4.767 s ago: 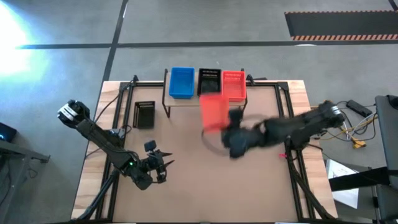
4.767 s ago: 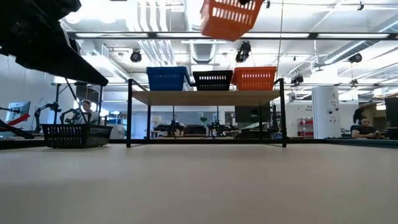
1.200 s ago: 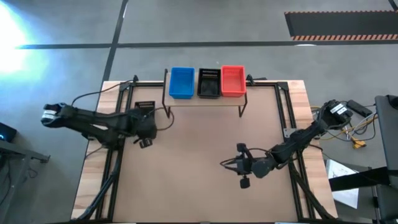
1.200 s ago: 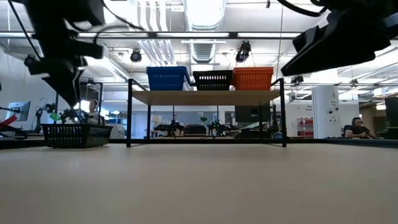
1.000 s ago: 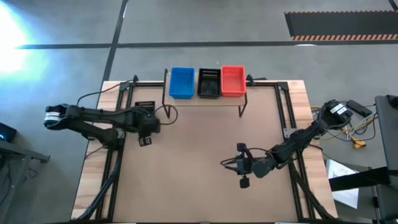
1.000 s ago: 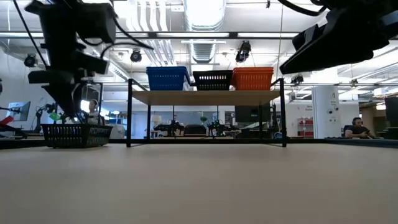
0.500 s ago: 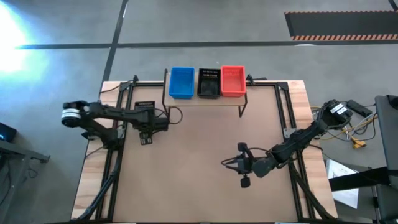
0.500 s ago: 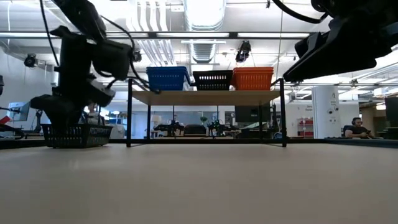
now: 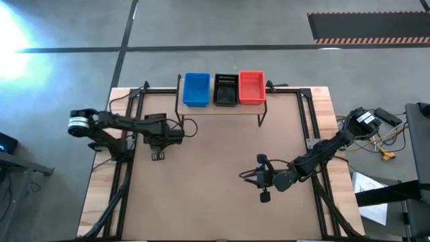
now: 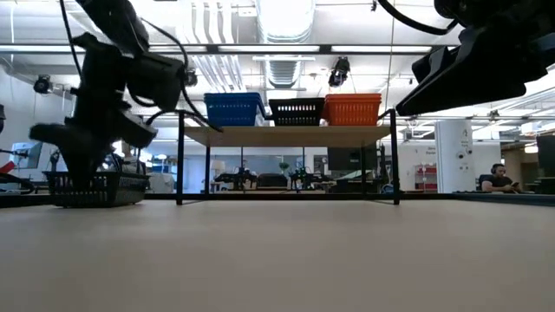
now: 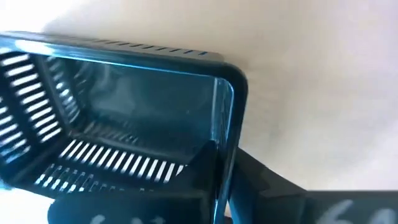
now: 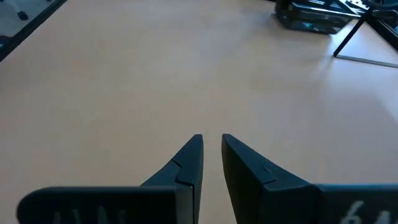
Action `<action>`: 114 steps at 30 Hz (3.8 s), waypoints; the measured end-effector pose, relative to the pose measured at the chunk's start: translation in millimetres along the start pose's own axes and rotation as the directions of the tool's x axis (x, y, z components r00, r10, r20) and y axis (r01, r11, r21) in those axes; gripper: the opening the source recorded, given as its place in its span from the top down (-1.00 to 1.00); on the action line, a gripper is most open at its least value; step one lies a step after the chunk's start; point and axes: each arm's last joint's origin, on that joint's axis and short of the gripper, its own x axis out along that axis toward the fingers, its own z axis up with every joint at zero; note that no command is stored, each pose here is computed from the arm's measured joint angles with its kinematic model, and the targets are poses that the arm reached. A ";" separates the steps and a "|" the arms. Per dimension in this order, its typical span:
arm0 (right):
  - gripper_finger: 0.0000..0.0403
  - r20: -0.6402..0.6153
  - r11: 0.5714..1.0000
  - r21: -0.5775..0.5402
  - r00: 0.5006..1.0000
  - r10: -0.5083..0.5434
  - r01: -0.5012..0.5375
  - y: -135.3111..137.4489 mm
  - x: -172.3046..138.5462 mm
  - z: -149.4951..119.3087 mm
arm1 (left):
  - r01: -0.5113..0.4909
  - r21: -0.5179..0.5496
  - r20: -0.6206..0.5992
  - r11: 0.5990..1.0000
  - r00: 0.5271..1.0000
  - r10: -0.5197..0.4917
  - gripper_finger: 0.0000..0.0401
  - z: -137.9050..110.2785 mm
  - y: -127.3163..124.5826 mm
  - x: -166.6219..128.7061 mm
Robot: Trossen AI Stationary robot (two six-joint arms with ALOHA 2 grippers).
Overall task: Stack baskets on shelf by color
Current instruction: Stack the black bin on top of the black bin on the shelf
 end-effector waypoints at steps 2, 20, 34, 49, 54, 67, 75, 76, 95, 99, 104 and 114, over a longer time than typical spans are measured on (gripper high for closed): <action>0.74 0.000 1.000 0.000 1.000 0.000 0.000 0.0 0.0 0.0 | 0.067 -0.008 0.012 0.998 0.998 -0.066 0.96 -0.8 -5.3 -6.3; 0.74 0.001 1.000 -0.001 1.000 0.000 0.000 0.0 0.0 0.1 | 0.474 0.230 0.258 0.850 0.812 -0.523 1.00 -3.2 -94.2 -151.5; 0.74 0.009 1.000 0.004 1.000 -0.016 0.016 -0.5 0.0 0.8 | 0.089 0.256 0.790 0.962 0.554 -0.262 1.00 46.0 -37.0 -287.5; 0.74 0.022 0.999 0.046 1.000 -0.015 0.014 -0.2 0.0 2.1 | -0.290 -0.030 0.737 0.956 0.640 0.218 1.00 173.8 86.0 -246.1; 0.74 0.022 0.999 0.046 1.000 -0.015 0.014 -0.2 0.0 2.1 | -0.315 -0.068 0.700 0.946 0.661 0.271 1.00 186.2 102.1 -230.7; 0.74 0.021 0.999 0.043 1.000 -0.015 0.014 -0.3 0.0 1.8 | -0.215 -0.002 0.662 0.977 0.732 0.162 1.00 187.4 98.6 -211.9; 0.74 0.021 0.999 0.044 1.000 -0.015 0.014 -0.3 0.0 1.8 | -0.212 0.012 0.647 0.977 0.747 0.154 1.00 183.9 96.4 -212.1; 0.74 0.021 0.999 0.044 1.000 -0.015 0.014 -0.3 0.0 1.8 | -0.211 0.019 0.640 0.977 0.754 0.151 1.00 182.7 95.8 -211.9; 0.74 0.015 0.999 0.040 1.000 -0.015 0.015 -0.6 -0.1 -0.2 | -0.200 0.090 0.631 0.976 0.770 0.099 0.85 180.7 92.4 -210.7; 0.74 0.013 0.999 0.040 1.000 -0.016 0.015 -0.8 -0.2 -1.1 | -0.197 0.086 0.631 0.977 0.770 0.100 0.64 180.7 92.8 -210.7; 0.74 0.013 0.999 0.040 1.000 -0.015 0.015 -0.8 -0.2 -1.1 | -0.215 0.062 0.638 0.975 0.759 0.127 0.43 178.2 94.4 -217.1; 0.74 0.012 0.999 0.039 1.000 -0.016 0.015 -0.9 -0.2 -1.7 | -0.185 0.091 0.657 0.979 0.750 0.081 0.46 171.9 92.1 -221.1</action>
